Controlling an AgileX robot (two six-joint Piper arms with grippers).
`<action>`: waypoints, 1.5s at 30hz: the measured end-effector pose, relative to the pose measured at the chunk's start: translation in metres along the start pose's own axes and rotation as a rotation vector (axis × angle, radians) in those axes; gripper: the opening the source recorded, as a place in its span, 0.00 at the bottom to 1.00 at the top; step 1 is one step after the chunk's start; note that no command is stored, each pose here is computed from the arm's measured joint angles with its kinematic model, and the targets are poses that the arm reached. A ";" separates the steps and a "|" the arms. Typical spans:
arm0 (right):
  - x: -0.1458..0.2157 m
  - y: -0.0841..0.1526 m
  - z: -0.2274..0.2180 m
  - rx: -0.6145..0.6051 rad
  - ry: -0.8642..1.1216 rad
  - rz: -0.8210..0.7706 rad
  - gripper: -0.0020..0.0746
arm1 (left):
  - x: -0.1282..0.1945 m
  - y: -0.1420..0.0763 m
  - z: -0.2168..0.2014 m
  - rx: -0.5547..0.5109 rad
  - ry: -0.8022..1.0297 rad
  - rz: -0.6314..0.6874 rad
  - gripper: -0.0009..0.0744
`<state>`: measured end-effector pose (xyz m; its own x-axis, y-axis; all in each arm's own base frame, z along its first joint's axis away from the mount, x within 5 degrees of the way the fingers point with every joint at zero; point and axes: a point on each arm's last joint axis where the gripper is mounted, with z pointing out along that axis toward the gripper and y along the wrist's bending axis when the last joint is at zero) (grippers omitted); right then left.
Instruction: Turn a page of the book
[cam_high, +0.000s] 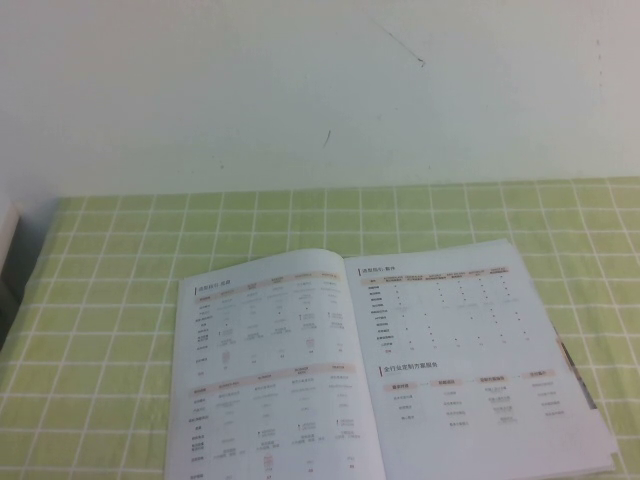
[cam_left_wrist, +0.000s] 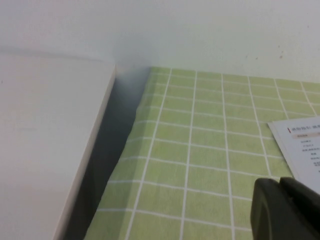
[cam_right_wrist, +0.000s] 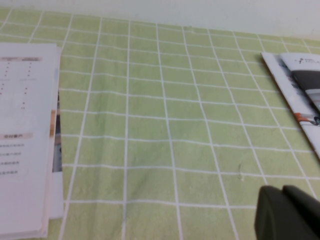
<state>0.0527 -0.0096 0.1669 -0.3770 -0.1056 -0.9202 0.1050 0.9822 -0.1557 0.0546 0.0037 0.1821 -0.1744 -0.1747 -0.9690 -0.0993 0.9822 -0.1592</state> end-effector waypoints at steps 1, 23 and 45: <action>0.000 0.000 0.000 0.000 0.002 0.000 0.02 | 0.001 0.000 0.000 -0.002 0.016 -0.002 0.01; 0.000 0.000 0.000 0.000 0.002 0.000 0.02 | 0.007 -0.002 0.000 0.021 0.077 -0.099 0.01; 0.000 0.000 0.000 0.000 0.004 0.000 0.02 | 0.007 -0.002 0.000 0.021 0.083 -0.099 0.01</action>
<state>0.0526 -0.0096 0.1666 -0.3804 -0.1050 -0.9188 0.1046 0.9823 -0.1556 0.0532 0.0001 0.1753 -0.2454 -0.2748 -0.9296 -0.0993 0.9611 -0.2579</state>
